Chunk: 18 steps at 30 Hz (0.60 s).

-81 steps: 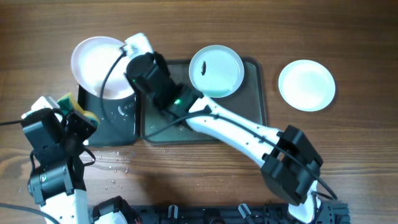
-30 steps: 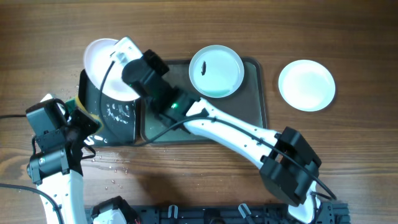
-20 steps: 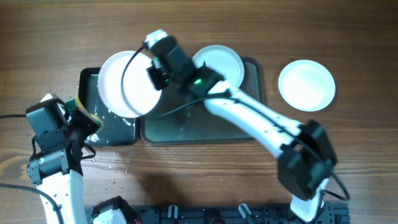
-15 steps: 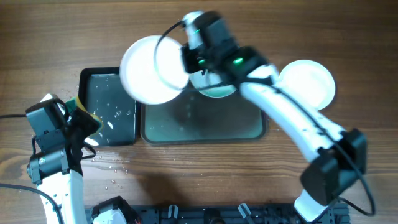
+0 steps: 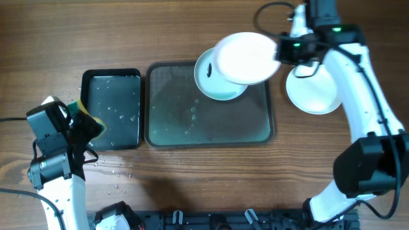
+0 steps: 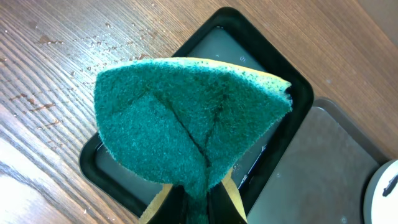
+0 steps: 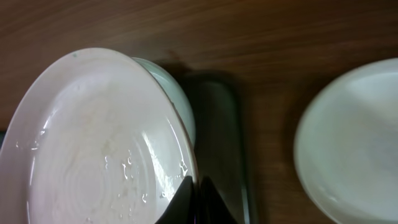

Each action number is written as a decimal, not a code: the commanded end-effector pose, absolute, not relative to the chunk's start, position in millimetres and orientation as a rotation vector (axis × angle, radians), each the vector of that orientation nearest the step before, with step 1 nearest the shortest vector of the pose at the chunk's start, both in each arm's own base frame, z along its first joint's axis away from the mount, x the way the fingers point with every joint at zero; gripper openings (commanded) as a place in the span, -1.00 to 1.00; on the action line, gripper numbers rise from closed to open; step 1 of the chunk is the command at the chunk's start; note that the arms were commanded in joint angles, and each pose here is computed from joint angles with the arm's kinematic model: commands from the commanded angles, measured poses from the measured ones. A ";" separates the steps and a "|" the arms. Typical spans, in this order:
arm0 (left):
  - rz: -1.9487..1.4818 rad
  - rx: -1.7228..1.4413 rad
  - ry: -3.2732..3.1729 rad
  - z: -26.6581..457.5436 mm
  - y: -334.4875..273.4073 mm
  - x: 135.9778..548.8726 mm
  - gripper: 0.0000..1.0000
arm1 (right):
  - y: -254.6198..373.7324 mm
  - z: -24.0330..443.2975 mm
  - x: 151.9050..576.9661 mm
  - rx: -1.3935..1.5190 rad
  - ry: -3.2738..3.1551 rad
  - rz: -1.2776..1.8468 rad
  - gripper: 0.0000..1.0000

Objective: Clean dirty plates on tray and stack at the side
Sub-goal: 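Swing the plate right and lower it onto the cleaned white plate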

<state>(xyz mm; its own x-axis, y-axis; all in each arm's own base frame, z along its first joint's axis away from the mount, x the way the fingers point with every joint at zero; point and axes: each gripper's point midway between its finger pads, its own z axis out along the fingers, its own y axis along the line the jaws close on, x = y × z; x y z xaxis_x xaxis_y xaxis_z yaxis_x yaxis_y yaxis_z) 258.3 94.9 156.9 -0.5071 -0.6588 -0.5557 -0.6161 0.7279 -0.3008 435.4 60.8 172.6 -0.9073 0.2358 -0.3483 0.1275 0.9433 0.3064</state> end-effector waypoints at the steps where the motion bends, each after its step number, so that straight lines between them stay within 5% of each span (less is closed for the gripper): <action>1: -0.057 -0.946 2.248 164.0 100.1 259.8 -0.90 | -1.9 174.7 432.4 0.425 2.695 0.214 -0.91; 7: -0.057 -0.956 2.270 157.9 100.6 261.0 -0.90 | -85.0 150.9 411.4 0.748 2.677 -0.062 -0.91; 18: -0.058 -0.967 2.295 150.3 101.4 263.1 -0.92 | -143.0 80.4 375.1 1.022 2.623 -0.250 -0.91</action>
<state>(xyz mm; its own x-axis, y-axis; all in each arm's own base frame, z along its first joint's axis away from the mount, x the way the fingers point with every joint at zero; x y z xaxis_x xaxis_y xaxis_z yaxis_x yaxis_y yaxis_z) 260.3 95.7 142.9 -0.5340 -0.6697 -0.5161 -0.6308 0.7220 -0.2841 387.3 -125.9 87.6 -0.7389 0.5899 -0.3257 0.6210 0.7837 0.0104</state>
